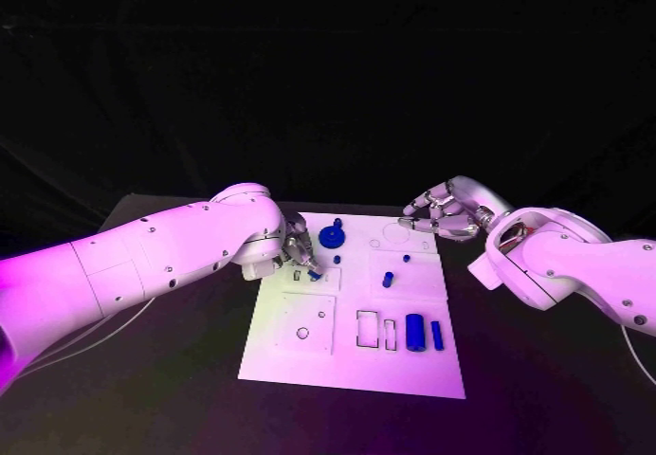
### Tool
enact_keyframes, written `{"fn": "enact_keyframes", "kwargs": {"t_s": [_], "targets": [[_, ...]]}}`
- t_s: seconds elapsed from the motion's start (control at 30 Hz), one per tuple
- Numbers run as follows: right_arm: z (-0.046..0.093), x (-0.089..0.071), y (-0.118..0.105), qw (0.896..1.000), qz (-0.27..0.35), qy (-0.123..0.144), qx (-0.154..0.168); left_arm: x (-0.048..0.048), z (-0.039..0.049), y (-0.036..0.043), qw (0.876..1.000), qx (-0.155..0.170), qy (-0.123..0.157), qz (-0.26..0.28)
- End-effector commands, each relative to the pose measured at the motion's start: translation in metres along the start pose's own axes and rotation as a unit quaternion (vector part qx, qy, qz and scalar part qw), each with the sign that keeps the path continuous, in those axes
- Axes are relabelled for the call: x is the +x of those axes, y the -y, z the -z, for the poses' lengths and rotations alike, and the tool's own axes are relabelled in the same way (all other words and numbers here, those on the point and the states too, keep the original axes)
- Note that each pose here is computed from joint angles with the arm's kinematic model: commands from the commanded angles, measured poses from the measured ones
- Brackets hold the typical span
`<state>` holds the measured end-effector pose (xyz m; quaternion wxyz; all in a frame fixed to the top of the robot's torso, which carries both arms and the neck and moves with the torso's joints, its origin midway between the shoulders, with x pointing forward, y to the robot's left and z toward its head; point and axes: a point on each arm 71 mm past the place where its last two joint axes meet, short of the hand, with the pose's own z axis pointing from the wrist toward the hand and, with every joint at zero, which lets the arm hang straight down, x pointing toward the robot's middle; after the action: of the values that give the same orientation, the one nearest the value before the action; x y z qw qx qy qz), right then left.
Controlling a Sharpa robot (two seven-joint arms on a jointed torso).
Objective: Assemble the parts on the task board
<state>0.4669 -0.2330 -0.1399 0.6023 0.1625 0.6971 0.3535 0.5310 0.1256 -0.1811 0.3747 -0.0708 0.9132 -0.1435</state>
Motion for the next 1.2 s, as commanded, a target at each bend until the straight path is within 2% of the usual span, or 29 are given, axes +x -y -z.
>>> {"fn": "enact_keyframes", "kwargs": {"t_s": [0.03,0.33,0.57,1.2], "targets": [[-0.0002,0.0017,0.0001,1.0,0.002,-0.007,-0.001,-0.0002,0.0015,0.001,1.0,0.0,0.008,0.029],[-0.0002,0.0025,0.0007,1.0,0.003,-0.009,-0.001,0.0012,0.0023,-0.0017,0.999,-0.002,0.023,0.037],[-0.0002,0.0033,0.001,1.0,0.003,-0.011,0.0,0.0038,-0.001,-0.0035,0.999,-0.009,0.025,0.024],[-0.0002,0.0041,0.0019,1.0,0.003,-0.012,0.001,0.0082,-0.0034,-0.0071,1.0,-0.024,0.011,-0.013]]}}
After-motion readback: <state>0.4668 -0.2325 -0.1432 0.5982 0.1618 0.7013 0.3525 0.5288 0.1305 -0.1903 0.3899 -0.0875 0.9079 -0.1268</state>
